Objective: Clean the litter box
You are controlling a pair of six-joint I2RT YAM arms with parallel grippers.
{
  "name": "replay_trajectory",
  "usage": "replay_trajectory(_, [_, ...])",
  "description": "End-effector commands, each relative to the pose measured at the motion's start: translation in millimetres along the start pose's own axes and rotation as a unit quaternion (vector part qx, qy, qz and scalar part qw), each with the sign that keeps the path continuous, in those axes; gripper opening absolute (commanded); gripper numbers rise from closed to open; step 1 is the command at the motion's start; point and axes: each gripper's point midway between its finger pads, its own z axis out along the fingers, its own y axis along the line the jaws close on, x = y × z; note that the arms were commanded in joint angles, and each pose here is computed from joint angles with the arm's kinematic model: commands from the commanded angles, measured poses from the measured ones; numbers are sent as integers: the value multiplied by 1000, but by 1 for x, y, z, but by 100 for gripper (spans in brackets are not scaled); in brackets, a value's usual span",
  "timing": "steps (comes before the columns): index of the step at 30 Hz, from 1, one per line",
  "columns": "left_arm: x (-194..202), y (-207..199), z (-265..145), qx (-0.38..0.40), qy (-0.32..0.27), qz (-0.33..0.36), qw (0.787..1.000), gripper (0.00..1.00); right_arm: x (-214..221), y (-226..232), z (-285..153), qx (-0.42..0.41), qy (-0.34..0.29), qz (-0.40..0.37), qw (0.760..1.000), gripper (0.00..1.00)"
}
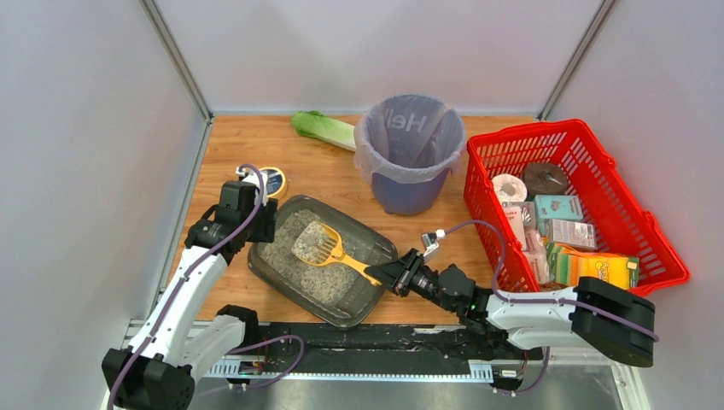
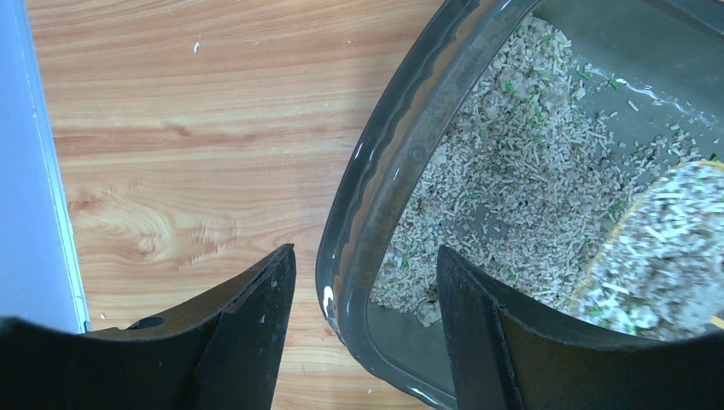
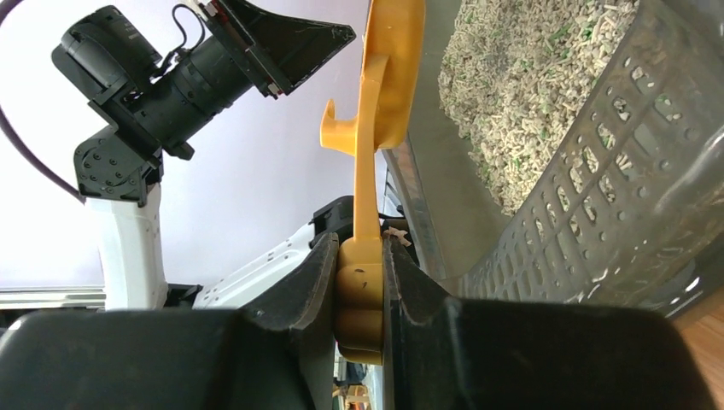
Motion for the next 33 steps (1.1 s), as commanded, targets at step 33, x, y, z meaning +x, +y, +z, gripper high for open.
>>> replay_trajectory(33, [-6, -4, 0, 10, -14, -2, 1000, 70, -2, 40, 5, -53, 6, -29, 998, 0])
